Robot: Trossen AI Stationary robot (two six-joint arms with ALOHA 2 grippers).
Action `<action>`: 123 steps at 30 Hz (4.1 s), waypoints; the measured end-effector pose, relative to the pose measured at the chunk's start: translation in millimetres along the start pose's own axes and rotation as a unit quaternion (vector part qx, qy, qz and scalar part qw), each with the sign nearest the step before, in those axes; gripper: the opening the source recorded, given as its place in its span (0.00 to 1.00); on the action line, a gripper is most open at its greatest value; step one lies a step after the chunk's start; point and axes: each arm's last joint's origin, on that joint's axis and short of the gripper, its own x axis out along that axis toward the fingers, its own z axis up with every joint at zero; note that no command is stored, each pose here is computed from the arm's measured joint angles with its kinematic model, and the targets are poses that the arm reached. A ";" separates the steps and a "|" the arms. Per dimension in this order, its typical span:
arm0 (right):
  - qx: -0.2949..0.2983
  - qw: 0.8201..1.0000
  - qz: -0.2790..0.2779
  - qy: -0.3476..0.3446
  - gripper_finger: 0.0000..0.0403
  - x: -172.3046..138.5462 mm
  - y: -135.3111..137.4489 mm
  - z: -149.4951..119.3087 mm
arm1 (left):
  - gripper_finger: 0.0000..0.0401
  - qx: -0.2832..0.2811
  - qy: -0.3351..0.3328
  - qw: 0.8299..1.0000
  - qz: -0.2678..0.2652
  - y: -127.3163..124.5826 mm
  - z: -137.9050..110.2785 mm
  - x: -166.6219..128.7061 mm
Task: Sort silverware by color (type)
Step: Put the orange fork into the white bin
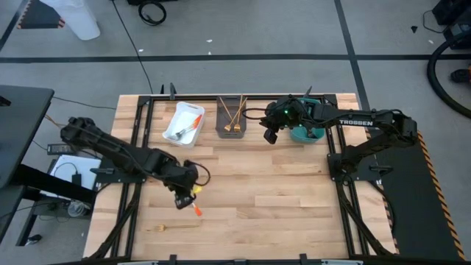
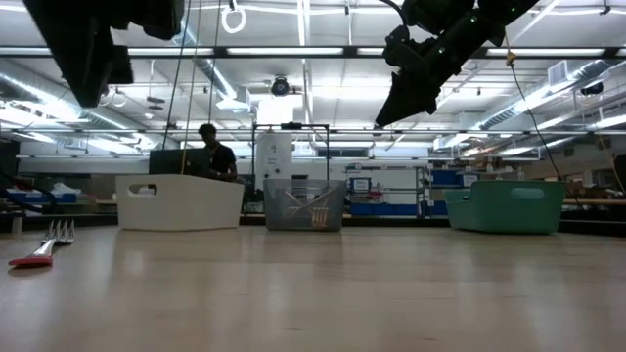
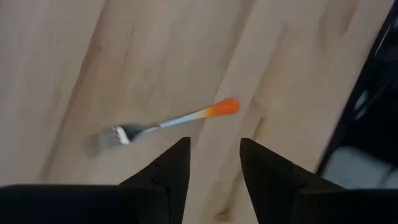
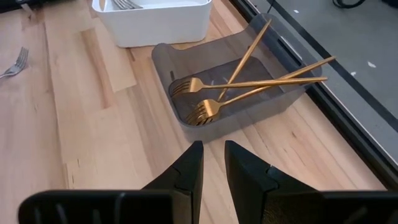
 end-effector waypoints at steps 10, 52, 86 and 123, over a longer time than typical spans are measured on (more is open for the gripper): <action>0.003 1.000 0.000 0.001 0.19 0.1 0.2 -0.2 | 0.37 0.234 0.058 0.970 0.040 -3.0 5.1 40.4; 0.046 0.999 -0.001 0.013 0.19 0.1 0.1 -2.5 | 0.29 0.520 0.193 0.830 0.067 17.7 -1.5 118.6; 0.042 0.999 -0.001 0.011 0.19 0.1 0.2 -2.2 | 0.02 0.337 0.053 0.936 0.083 9.4 16.4 94.5; 0.044 0.999 -0.001 0.010 0.19 0.1 0.2 -1.9 | 0.02 0.132 -0.161 0.955 0.211 129.3 68.0 -40.6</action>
